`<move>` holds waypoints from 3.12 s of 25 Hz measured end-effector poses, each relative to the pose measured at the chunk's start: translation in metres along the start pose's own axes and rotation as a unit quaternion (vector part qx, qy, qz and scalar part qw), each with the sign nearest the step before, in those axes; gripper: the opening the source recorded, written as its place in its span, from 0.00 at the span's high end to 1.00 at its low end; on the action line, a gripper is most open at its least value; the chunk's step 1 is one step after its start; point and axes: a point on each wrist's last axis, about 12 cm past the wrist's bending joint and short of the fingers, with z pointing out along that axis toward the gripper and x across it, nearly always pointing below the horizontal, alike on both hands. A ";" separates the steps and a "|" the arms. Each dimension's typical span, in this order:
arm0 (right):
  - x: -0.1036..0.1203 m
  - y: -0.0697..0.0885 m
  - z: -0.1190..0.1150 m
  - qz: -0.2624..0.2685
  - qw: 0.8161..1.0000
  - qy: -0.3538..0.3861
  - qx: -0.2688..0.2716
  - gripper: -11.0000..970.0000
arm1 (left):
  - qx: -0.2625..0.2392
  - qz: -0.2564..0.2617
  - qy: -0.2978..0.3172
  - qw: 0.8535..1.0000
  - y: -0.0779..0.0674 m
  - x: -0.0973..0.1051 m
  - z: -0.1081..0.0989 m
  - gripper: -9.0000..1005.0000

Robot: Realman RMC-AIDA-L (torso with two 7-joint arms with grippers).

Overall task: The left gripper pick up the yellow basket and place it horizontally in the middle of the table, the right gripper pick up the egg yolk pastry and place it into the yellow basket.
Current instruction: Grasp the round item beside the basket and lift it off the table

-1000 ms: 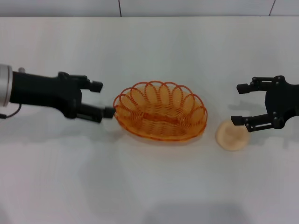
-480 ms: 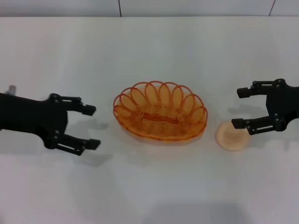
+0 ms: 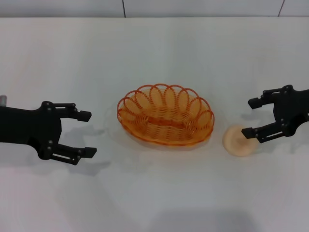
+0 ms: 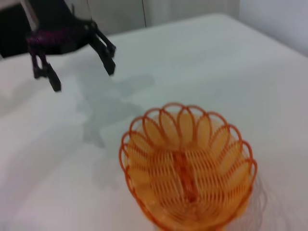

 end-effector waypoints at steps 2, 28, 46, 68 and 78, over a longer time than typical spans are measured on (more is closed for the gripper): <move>-0.005 0.001 0.002 0.001 1.000 0.018 -0.009 0.13 | 0.001 0.002 0.000 1.000 0.000 -0.001 0.001 0.11; -0.033 -0.006 0.014 0.041 0.995 0.090 -0.004 0.13 | 0.012 0.021 -0.009 1.000 -0.006 0.003 0.008 0.11; -0.013 -0.010 0.027 0.101 0.990 0.094 0.006 0.23 | 0.018 0.013 0.012 1.000 -0.007 0.012 0.011 0.11; -0.009 -0.008 0.030 0.103 0.989 0.102 -0.001 0.98 | 0.008 0.011 0.012 1.000 -0.006 0.012 0.013 0.11; -0.030 -0.012 -0.001 0.080 0.994 0.077 0.009 0.98 | 0.007 0.008 0.012 1.000 -0.008 0.015 0.012 0.11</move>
